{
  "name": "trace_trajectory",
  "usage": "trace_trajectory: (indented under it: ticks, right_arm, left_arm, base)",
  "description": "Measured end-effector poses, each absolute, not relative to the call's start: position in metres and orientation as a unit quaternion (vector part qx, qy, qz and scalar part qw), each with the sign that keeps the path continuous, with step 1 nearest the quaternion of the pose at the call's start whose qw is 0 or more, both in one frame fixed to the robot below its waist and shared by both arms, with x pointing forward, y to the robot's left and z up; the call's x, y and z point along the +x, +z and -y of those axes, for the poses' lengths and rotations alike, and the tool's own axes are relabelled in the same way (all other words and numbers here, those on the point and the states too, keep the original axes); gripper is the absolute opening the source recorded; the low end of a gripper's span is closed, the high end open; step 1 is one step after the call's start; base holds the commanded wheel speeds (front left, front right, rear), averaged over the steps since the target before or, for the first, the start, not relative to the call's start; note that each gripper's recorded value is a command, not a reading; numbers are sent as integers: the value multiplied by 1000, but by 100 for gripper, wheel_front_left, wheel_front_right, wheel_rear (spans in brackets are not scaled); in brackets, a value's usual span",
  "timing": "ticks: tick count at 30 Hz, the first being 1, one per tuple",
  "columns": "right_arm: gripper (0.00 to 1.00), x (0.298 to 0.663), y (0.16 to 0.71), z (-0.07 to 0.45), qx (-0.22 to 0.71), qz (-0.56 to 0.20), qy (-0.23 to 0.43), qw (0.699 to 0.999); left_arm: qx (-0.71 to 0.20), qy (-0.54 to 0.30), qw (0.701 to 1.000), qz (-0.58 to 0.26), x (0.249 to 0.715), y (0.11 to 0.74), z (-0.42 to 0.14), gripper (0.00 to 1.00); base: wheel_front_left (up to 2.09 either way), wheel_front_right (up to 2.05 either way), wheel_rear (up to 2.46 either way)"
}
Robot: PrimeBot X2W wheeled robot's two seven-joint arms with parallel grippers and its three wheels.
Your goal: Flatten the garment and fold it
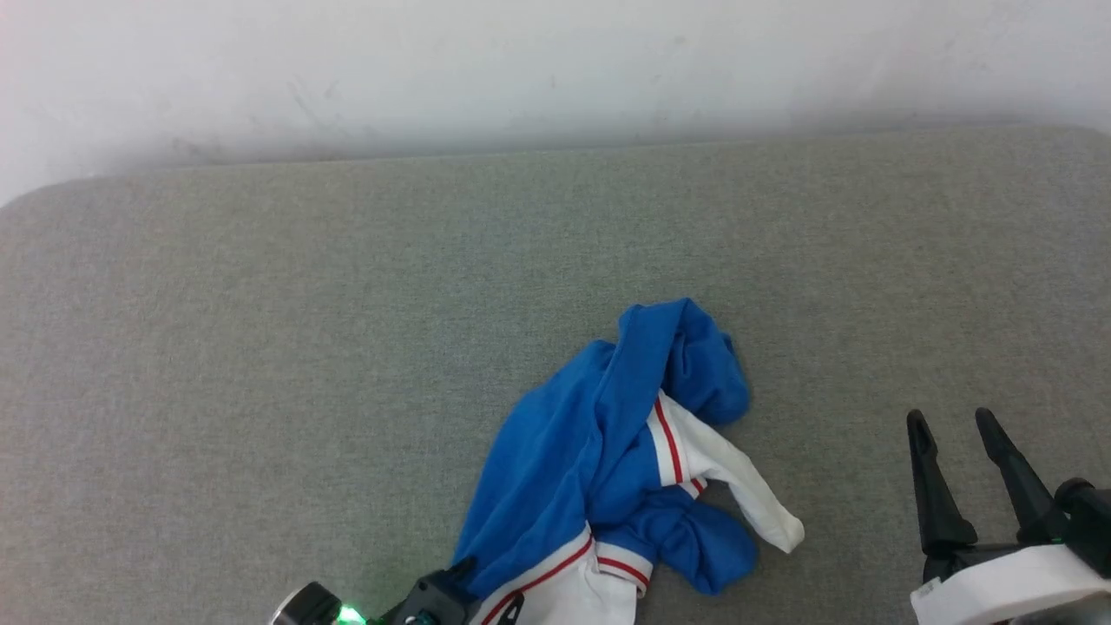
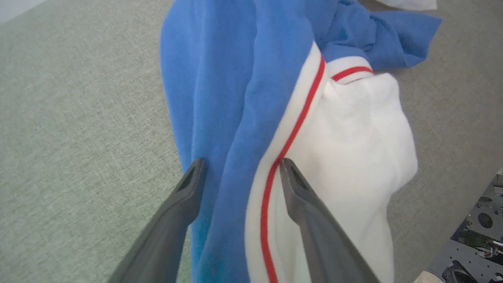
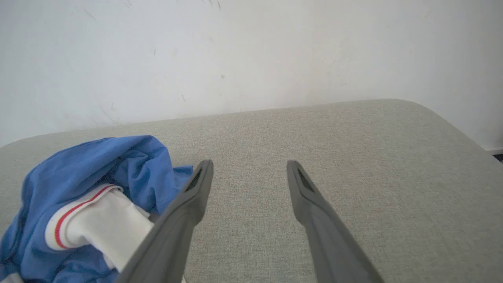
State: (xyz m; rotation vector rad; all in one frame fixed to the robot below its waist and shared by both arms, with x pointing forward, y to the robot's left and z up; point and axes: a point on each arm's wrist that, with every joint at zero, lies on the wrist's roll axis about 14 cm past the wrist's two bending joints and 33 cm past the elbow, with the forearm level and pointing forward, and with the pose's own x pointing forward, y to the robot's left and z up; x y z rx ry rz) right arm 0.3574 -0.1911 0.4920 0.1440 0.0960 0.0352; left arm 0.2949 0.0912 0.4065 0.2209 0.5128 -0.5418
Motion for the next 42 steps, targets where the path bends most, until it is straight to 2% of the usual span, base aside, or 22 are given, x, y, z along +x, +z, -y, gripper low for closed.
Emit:
trace_trajectory:
  ticks: [1,2,6,12,17,20,24,27,28,29,30,31,36,42]
  right_arm:
    - [100,359,492,190,72,-48,19,996]
    - [100,361,493,190,72,-46,19,996]
    - [100,364,495,190,71,-42,19,996]
    - [100,364,498,190,70,-37,20,997]
    - [100,365,496,187,70,-42,24,996]
    - [100,366,493,186,70,-46,26,996]
    - [100,365,487,186,70,-56,25,996]
    - [100,365,485,186,70,-61,24,995]
    - [100,366,485,187,69,-61,23,995]
    - [100,366,484,187,69,-61,23,995]
    - [100,366,484,187,69,-61,23,995]
    - [100,366,484,186,69,-62,24,995]
    - [100,367,485,182,69,-61,31,995]
    - [100,367,491,177,70,-51,40,995]
  left_arm:
    - [109,-267,923,-253,295,404,-91,42]
    - [108,-271,922,-255,296,403,-89,0]
    - [95,-274,933,-215,313,418,-83,0]
    - [-23,-245,964,-97,349,488,-75,0]
    - [-138,-170,976,-18,378,537,-108,0]
    - [-213,-94,972,-26,387,526,-142,0]
    - [-318,23,946,-60,388,487,-188,0]
    - [-303,101,943,-98,377,452,-218,0]
    - [-289,120,943,-113,372,441,-225,6]
    - [-270,128,946,-126,367,433,-228,40]
    - [-259,138,946,-136,363,427,-232,84]
    - [-254,145,946,-140,359,423,-234,100]
    - [-224,132,959,-113,360,438,-233,100]
    - [-138,62,988,31,374,530,-219,100]
  base:
    - [0,0,0]
    - [0,0,0]
    - [0,0,0]
    - [0,0,0]
    - [0,0,0]
    - [0,0,0]
    - [0,0,0]
    - [0,0,0]
    - [0,0,0]
    - [0,0,0]
    - [0,0,0]
    - [0,0,0]
    - [0,0,0]
    - [0,0,0]
